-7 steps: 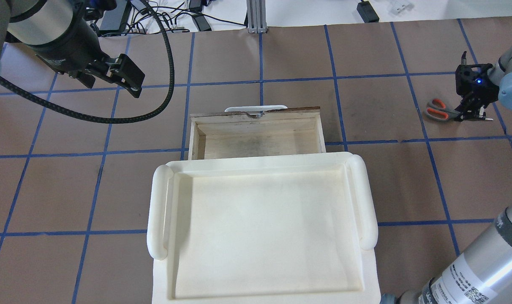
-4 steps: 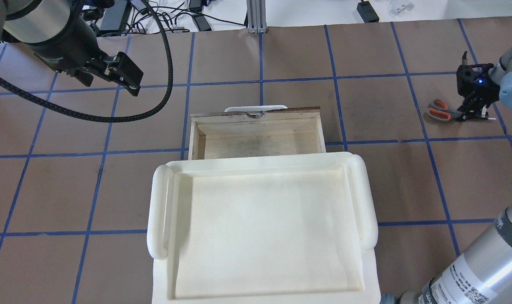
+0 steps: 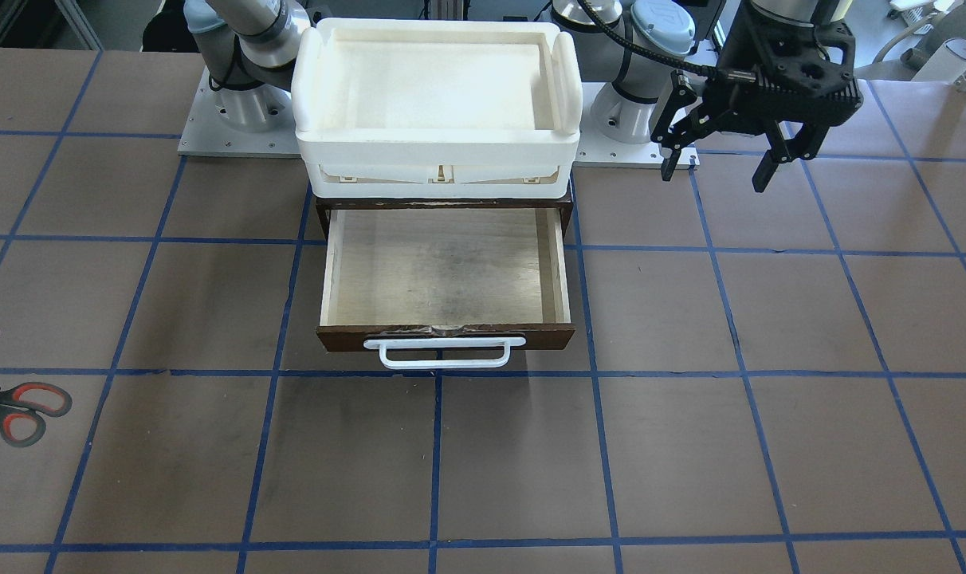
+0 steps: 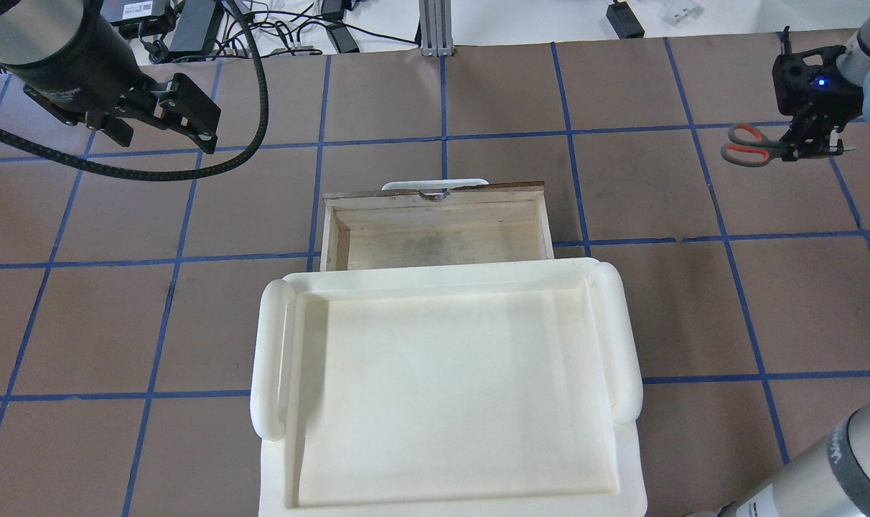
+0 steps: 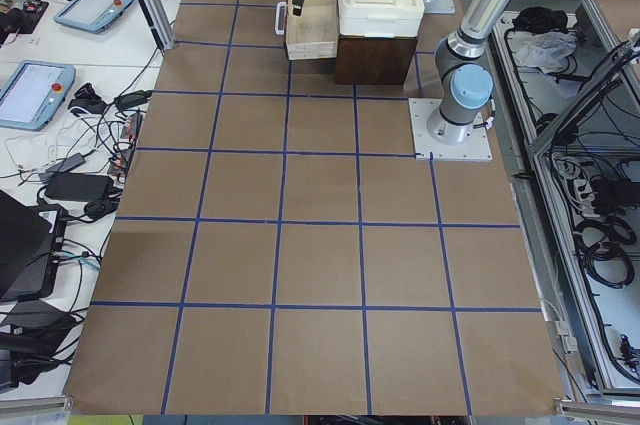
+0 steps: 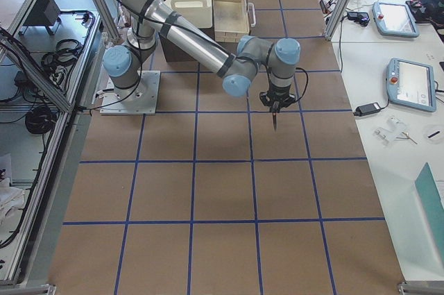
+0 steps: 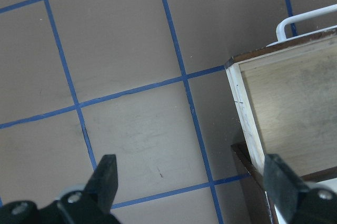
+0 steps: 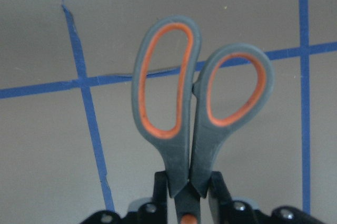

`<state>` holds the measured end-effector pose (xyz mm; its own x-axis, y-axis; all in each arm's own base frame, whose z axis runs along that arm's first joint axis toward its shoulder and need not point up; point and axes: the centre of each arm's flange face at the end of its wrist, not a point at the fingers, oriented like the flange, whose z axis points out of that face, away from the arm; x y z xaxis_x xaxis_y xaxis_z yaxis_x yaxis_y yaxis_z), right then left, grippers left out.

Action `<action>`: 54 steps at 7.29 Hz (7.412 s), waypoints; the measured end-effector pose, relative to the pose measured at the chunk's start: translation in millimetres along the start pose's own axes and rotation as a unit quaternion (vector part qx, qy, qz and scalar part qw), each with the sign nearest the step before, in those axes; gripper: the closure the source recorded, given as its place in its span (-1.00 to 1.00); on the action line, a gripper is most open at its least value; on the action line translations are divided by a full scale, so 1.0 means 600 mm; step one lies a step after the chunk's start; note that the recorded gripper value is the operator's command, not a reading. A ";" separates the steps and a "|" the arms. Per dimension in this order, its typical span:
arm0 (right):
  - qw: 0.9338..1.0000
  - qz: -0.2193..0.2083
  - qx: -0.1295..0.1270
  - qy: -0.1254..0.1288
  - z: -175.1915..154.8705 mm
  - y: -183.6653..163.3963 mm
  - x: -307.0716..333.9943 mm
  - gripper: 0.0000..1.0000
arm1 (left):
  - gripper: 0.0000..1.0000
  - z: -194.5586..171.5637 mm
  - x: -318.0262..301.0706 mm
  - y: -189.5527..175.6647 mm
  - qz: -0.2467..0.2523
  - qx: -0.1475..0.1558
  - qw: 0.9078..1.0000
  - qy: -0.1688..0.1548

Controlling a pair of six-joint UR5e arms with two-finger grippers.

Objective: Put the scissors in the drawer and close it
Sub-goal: 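Carry the scissors with the right gripper over the open drawer, then lower the scissors into the drawer and open the right gripper, then withdraw the right gripper upward while the left arm moves above the drawer, then lower the left gripper behind the drawer front and push it closed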

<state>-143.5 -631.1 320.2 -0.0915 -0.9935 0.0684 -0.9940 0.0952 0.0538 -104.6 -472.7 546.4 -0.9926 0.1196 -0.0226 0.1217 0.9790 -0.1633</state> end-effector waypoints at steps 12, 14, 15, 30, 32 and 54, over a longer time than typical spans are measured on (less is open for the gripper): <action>0.989 -0.145 0.038 0.003 -0.161 -0.733 -0.244 1.00 | -1.00 0.040 -0.014 0.001 -0.026 -0.061 0.998 0.005; 0.987 -0.155 0.037 -0.011 -0.157 -0.779 -0.286 1.00 | -1.00 0.040 -0.015 0.004 -0.028 -0.077 0.997 0.006; 0.986 -0.160 0.035 -0.018 -0.152 -0.792 -0.299 1.00 | -1.00 0.034 -0.015 0.010 -0.026 -0.086 0.996 0.008; 0.925 0.370 0.082 0.035 -0.251 -0.564 -0.146 -1.00 | -1.00 0.041 -0.019 -0.066 -0.019 -0.113 0.993 0.019; 0.881 0.468 0.054 0.048 -0.244 -0.500 -0.123 -1.00 | -1.00 0.073 0.024 -0.112 0.004 -0.109 0.994 0.024; 0.761 0.649 0.003 -0.004 -0.317 -0.432 -0.209 -1.00 | -1.00 0.511 0.343 -0.251 0.046 -0.149 0.986 0.050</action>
<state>137.3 -518.9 487.3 -0.9966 -0.0628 0.0540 -0.0660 0.9961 -0.0581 -326.5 -646.2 264.1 -0.9745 0.2109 0.0761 0.2196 0.9665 0.1331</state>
